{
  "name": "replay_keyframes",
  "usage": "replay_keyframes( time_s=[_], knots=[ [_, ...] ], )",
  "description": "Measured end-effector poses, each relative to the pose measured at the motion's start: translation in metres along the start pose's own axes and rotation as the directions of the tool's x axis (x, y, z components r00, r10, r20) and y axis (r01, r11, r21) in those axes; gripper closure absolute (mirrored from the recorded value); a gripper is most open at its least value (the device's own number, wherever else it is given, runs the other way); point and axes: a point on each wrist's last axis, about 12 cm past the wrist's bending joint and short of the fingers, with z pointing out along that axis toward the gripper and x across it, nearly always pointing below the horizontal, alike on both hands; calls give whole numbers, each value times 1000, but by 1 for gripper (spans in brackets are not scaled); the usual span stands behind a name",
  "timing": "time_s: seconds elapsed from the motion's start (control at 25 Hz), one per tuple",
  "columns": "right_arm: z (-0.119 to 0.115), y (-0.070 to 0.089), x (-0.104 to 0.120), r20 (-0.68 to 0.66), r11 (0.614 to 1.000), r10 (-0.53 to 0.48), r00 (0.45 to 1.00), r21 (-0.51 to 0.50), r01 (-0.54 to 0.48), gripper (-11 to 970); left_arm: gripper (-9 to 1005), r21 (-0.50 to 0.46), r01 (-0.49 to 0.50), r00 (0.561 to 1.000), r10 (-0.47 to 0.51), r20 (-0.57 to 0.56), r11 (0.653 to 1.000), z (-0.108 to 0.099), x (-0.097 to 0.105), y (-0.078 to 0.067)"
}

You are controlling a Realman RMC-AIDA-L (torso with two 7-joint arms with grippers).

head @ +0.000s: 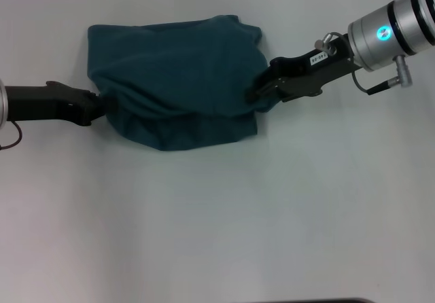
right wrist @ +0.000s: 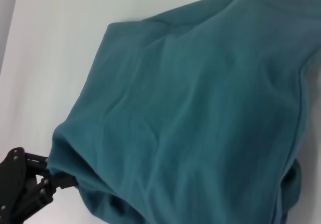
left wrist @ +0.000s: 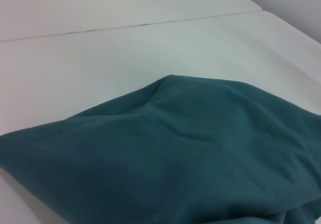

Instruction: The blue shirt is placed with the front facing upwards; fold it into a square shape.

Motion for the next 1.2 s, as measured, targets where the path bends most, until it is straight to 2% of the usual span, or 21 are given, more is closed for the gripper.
replay_keyframes(
  time_s=[0.08,0.28,0.52,0.72,1.04,1.2],
  knots=[
    [-1,-1,0,-2,1000,4,1000,1,-4,455,971,-1,0,1000,0,-3,1000,0,0,0],
    [-4,-3,1,-3,1000,11,1000,2,-11,696,971,-5,3,1000,-3,-5,1000,0,2,1],
    [-6,-3,1,-7,1000,8,1000,1,-8,847,972,-16,1,1000,-2,-12,1000,-4,7,3],
    [-8,-3,2,-26,1000,2,1000,-5,-3,898,971,-24,-21,999,21,-25,999,-8,14,5],
    [-14,-6,1,-28,1000,7,1000,4,-7,863,971,-71,-34,999,32,-28,997,-16,27,12],
    [-14,-4,-1,-29,1000,-1,1000,13,1,846,972,-78,-43,999,41,-27,996,-15,33,11]
  ],
)
